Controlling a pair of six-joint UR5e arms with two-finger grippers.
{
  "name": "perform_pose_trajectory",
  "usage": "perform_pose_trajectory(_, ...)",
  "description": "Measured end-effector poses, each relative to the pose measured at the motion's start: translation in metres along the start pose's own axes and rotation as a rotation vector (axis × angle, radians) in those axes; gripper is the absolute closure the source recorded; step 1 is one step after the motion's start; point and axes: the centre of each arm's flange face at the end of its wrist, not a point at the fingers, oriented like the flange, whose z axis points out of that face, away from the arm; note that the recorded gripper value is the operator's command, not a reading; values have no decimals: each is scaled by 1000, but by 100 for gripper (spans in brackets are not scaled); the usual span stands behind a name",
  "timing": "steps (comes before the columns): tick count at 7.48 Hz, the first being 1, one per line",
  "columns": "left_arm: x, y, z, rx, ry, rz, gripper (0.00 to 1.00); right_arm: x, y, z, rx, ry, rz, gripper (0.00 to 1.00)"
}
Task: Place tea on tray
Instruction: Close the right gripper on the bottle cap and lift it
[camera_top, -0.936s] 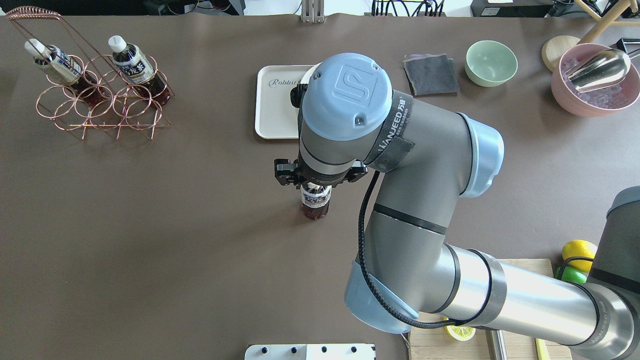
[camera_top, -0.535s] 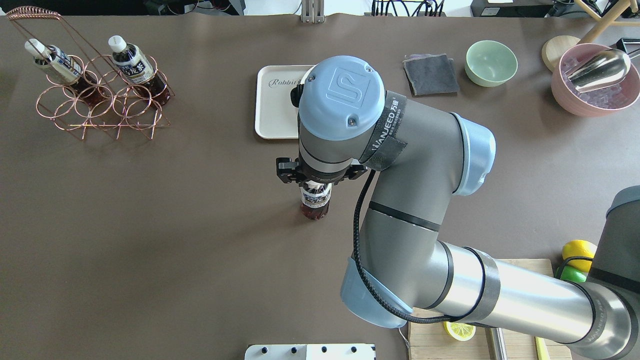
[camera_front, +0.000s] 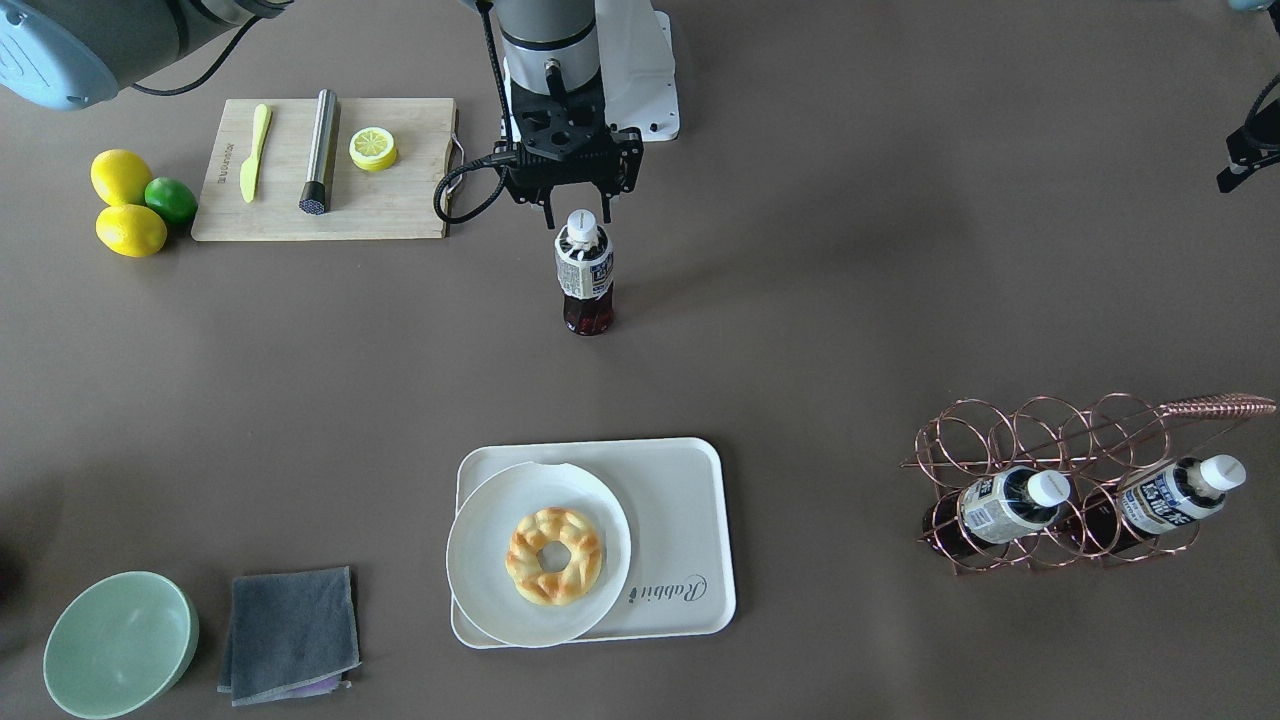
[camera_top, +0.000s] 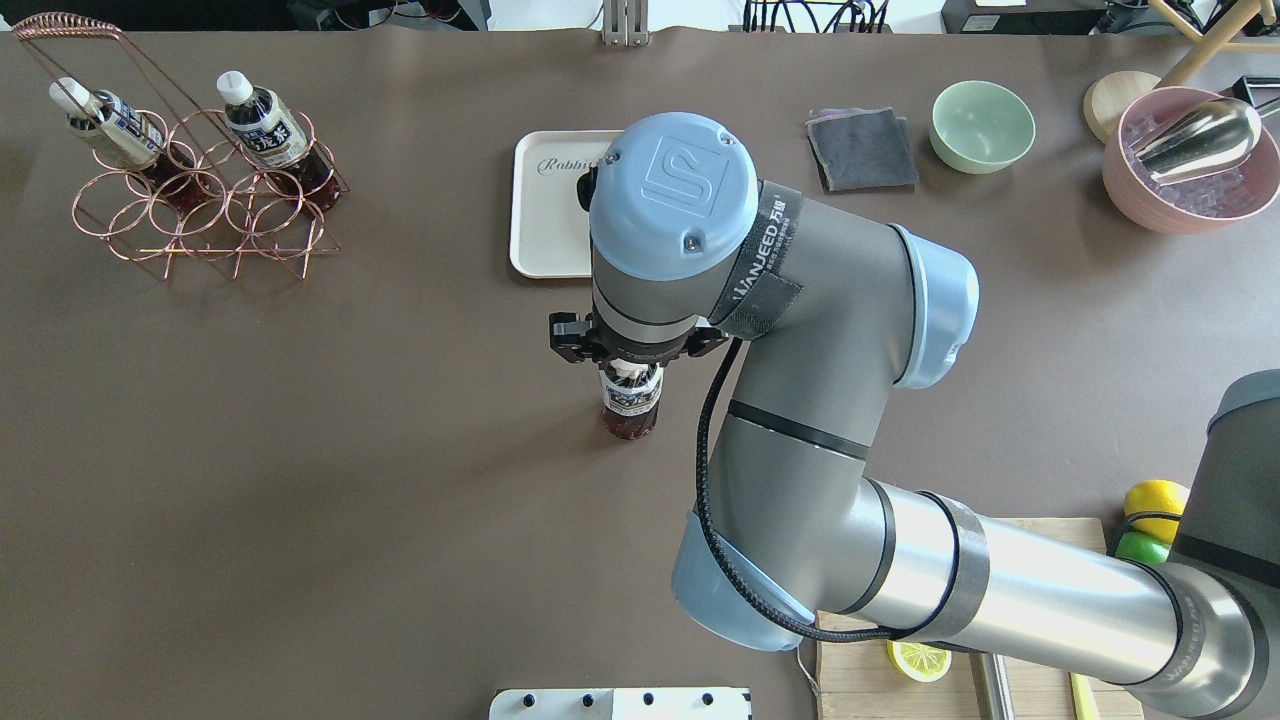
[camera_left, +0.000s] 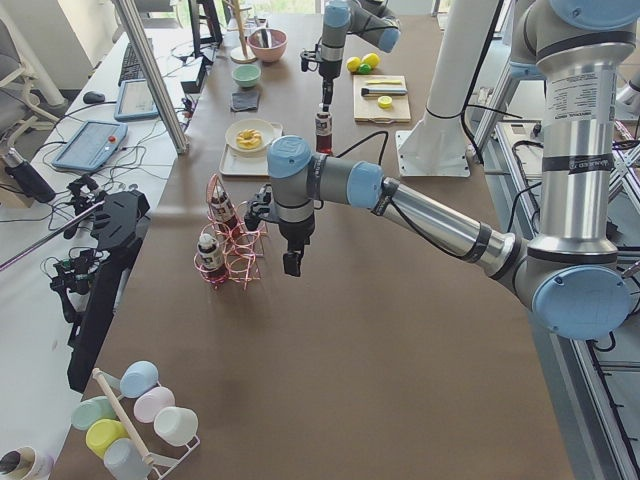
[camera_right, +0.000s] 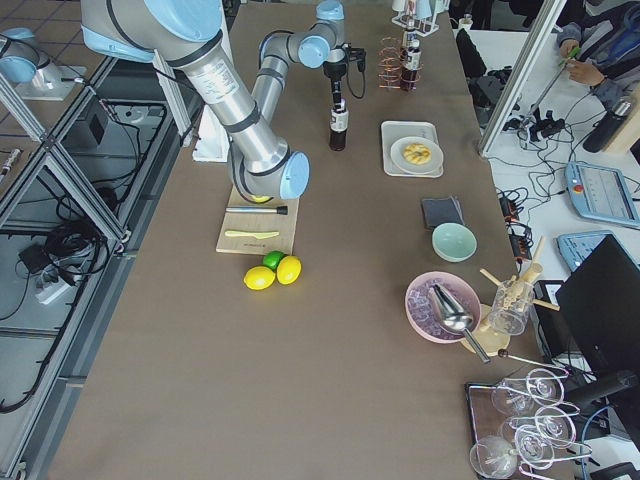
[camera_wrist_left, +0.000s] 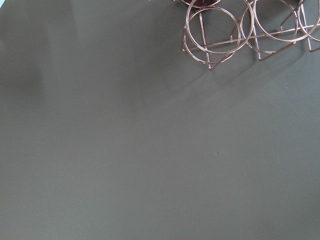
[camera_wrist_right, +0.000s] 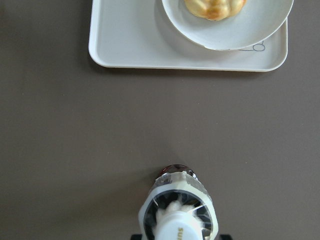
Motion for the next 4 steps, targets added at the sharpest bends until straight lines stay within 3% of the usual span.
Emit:
perform_pose_trajectory(1,-1,-1,1,-2,0,-1,3,-4,-2,2,0,3,3,58)
perform_pose_trajectory(2,-2,-1,2,-4,0,-2,3,-11,-7,5,1,10,5,88)
perform_pose_trajectory(3,-3,-1,3,-5,0,-3,3,-15,-11,5,3,13,2,100)
perform_pose_trajectory(4,-4,-1,4,-8,0,-5,3,-13,-15,5,5,17,0,100)
